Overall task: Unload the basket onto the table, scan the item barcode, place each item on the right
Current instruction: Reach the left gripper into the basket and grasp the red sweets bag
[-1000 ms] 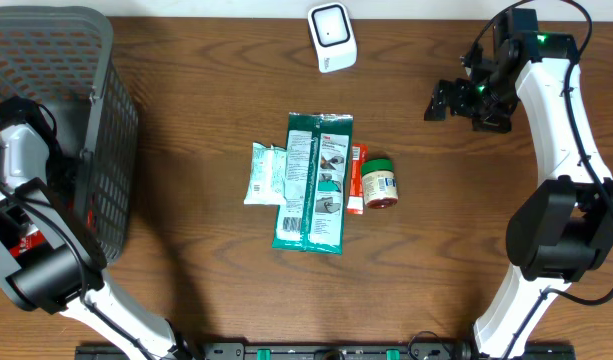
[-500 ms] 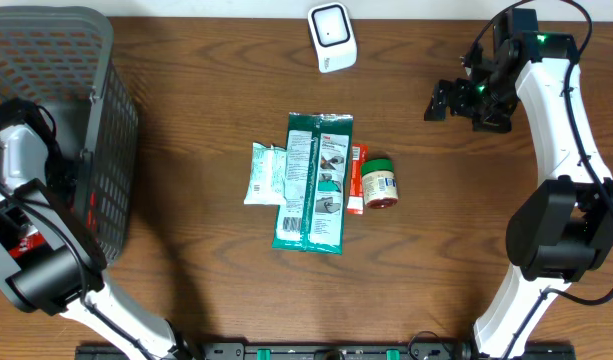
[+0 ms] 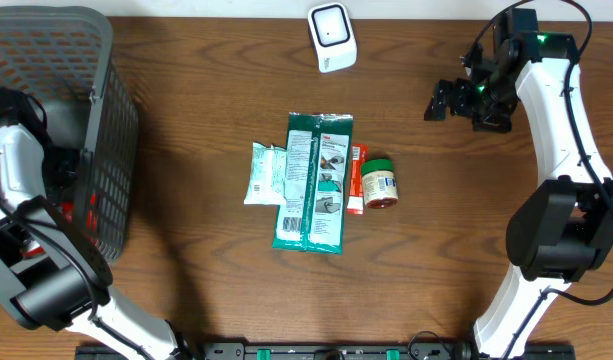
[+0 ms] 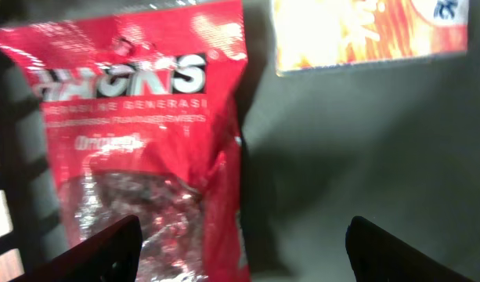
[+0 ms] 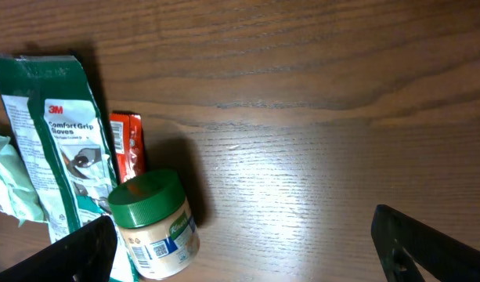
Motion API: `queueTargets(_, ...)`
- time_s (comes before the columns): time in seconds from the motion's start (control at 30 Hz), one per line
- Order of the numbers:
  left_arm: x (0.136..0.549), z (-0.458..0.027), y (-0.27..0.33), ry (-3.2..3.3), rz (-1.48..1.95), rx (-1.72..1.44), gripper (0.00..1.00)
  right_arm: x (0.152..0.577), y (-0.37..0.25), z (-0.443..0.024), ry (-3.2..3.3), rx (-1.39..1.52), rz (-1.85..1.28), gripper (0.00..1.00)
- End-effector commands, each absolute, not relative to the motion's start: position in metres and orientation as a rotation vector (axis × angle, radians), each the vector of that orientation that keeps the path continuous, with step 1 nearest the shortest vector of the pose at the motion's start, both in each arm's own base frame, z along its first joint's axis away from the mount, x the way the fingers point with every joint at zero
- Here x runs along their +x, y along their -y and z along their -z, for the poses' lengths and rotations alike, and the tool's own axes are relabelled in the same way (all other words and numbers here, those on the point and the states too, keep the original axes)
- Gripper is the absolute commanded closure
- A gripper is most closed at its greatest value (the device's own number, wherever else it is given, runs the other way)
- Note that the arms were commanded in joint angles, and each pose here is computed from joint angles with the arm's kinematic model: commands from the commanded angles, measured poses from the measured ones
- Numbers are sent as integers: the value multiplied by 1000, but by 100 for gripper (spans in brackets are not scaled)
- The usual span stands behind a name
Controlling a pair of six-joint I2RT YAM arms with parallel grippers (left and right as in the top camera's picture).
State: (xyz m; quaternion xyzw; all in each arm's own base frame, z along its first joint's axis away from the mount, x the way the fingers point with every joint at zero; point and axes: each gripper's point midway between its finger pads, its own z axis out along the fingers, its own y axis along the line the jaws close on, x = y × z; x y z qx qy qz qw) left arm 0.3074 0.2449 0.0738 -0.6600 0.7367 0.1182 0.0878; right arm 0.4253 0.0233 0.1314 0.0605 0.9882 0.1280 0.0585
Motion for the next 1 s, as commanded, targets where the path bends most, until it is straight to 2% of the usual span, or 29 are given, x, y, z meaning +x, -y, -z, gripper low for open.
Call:
queueTargets(0.0,312,-53,-235,-2241,-342,-1979,16,429,-23,-137,-2976,177,-392,1)
queueTargets(0.33,313,-29,-223,-2312,-364,-1997,16,429,-23,-137,-2976,177,-392,1)
queueTargets(0.73,282,-9,-219,-2365,-500,-2017,16,429,-24,-137,-2976,176,-392,1)
queueTargets(0.77,280,-6,-218,-2367,-501,-2017,20,429,-24,-137,-2976,176,-392,1)
queueTargets(0.8,279,-4,-217,-2367,-501,-2018,28,429,-24,-137,-2976,176,-392,1)
queueTargets(0.93,280,-6,-217,-2363,-497,-2015,68,429,-24,-137,-2976,176,-392,1)
queueTargets(0.97,281,-9,-219,-2357,-493,-2011,76,429,-24,-137,-2976,176,-393,1)
